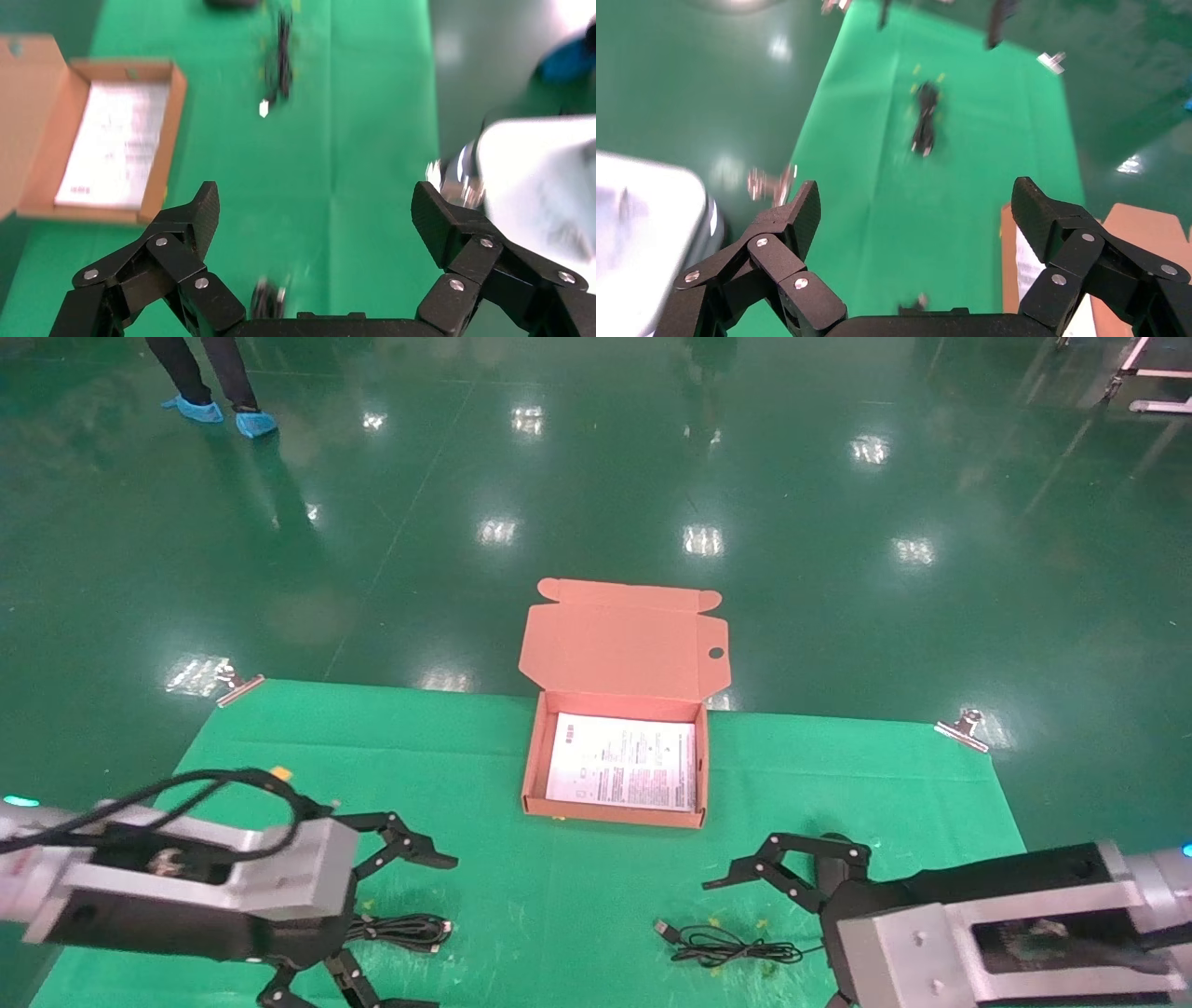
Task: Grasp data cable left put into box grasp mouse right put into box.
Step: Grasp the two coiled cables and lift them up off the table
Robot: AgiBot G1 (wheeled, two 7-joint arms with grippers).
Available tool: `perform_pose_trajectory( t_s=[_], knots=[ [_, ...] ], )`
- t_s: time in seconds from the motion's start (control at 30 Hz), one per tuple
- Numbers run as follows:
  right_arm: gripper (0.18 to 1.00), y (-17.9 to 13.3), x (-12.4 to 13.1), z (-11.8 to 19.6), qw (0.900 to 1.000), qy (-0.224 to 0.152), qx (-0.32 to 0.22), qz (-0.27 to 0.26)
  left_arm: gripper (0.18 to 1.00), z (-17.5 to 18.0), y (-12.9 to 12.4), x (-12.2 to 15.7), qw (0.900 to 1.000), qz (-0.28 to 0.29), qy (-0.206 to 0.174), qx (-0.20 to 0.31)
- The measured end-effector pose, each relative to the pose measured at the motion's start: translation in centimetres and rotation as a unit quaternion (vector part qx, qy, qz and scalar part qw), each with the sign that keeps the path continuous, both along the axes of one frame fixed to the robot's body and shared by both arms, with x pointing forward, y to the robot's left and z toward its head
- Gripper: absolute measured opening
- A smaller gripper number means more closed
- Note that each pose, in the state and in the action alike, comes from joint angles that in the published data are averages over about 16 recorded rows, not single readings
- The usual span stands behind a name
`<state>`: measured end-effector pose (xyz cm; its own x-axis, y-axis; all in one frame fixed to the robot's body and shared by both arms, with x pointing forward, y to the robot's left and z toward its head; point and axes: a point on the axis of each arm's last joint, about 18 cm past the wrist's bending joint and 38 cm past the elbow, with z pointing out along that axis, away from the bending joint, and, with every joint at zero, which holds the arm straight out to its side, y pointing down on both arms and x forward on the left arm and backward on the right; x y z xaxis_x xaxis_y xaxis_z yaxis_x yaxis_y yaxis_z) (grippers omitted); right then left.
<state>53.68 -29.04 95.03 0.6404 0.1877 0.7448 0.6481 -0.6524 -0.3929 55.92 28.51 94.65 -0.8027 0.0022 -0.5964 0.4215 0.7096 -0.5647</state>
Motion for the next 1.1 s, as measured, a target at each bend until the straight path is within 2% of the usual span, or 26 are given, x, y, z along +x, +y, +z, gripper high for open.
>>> perform_pose_trajectory(
  t_s=[0.23,0.57,0.87,1.1],
  knots=[
    [1.0,0.1,2.4,-1.7,0.994,-0.034,-0.101,-0.01,1.001,-1.5,-0.2,2.6,0.9946,0.033,-0.019,0.096],
    [1.0,-0.4,5.6,-4.1,0.977,-0.068,-0.199,-0.028,1.001,-4.1,-0.5,5.8,0.9759,0.075,-0.044,0.2],
    [1.0,-0.8,8.1,-6.1,0.966,-0.085,-0.238,-0.046,1.001,-6.0,-0.6,8.3,0.9634,0.113,-0.044,0.239],
    [1.0,-1.0,9.6,-7.8,0.963,-0.081,-0.249,-0.059,1.001,-7.2,-0.5,10.1,0.9587,0.139,-0.036,0.245]
  ],
)
